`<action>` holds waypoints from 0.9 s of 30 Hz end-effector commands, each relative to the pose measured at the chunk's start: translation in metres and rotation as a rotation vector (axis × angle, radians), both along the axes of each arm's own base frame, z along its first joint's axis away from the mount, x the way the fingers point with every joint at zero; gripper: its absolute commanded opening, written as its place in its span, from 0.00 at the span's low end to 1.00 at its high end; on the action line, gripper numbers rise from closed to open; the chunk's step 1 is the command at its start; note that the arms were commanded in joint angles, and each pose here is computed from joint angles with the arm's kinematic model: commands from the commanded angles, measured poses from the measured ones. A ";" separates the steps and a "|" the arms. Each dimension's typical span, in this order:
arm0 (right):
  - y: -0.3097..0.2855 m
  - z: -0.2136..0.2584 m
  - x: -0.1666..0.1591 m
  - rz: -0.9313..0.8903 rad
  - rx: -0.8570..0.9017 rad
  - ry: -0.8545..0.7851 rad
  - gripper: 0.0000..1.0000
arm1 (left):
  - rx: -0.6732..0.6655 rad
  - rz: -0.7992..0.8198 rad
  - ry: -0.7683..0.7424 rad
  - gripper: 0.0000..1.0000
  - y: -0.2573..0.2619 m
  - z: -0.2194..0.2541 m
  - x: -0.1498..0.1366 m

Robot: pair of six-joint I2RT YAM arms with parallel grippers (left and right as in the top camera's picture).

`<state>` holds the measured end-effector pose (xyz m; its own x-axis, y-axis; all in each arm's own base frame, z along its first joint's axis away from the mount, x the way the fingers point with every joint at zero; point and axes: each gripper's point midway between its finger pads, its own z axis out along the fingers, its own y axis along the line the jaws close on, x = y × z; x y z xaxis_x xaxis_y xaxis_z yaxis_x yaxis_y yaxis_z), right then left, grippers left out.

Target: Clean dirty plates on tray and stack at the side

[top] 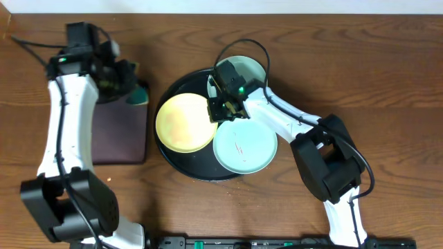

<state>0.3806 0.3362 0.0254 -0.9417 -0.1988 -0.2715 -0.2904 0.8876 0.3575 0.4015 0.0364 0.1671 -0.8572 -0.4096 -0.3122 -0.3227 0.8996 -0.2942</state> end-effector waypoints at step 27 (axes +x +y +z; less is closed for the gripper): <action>-0.034 0.224 -0.003 -0.111 -0.810 -0.961 0.01 | 0.053 0.121 0.032 0.07 0.048 0.000 -0.012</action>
